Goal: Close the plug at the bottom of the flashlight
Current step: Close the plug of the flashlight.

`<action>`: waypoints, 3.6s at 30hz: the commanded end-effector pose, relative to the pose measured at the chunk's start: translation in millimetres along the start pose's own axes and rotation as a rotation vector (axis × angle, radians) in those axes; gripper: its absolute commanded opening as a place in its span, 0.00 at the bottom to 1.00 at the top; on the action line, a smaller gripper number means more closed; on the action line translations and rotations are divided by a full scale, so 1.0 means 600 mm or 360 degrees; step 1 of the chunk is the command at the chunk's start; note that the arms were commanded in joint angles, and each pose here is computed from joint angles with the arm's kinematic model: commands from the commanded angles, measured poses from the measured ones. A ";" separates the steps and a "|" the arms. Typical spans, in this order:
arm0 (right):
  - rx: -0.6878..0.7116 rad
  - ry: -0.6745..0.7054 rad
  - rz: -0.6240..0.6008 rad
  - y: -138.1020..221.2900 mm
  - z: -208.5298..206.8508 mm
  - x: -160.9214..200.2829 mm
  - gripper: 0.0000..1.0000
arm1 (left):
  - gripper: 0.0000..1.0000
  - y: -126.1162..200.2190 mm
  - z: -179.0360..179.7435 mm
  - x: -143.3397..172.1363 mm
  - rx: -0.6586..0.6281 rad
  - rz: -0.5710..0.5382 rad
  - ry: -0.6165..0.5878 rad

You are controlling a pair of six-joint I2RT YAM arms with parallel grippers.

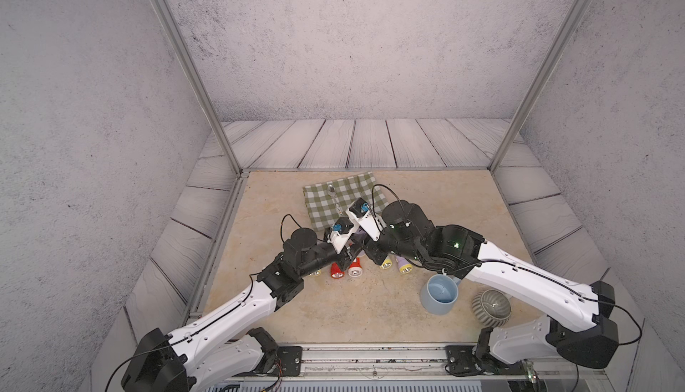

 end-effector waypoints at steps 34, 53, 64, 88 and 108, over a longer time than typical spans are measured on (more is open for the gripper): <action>0.0082 0.0259 0.0071 0.004 -0.018 0.014 0.50 | 0.00 0.001 -0.002 -0.015 0.0007 -0.0050 -0.0060; 0.0096 0.0175 0.0114 -0.006 -0.029 0.026 0.50 | 0.00 0.006 -0.005 -0.016 0.0010 -0.0075 -0.0093; 0.0001 0.0107 0.0132 -0.014 -0.013 0.033 0.34 | 0.00 0.007 -0.003 -0.018 0.0002 -0.0079 -0.0093; -0.0319 -0.0141 0.0121 -0.036 0.042 0.045 0.06 | 0.00 0.008 -0.001 -0.020 -0.0013 -0.0071 -0.0099; -0.0150 -0.0091 -0.0017 0.060 0.007 0.073 0.10 | 0.00 0.016 0.000 -0.020 -0.0036 -0.0083 -0.0041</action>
Point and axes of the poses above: each gripper's point midway between its finger pads, its own y axis back along the fingers, its own z axis along the line the jaws close on, x = y × z, the point moved 2 cm from there along y, back along the fingers
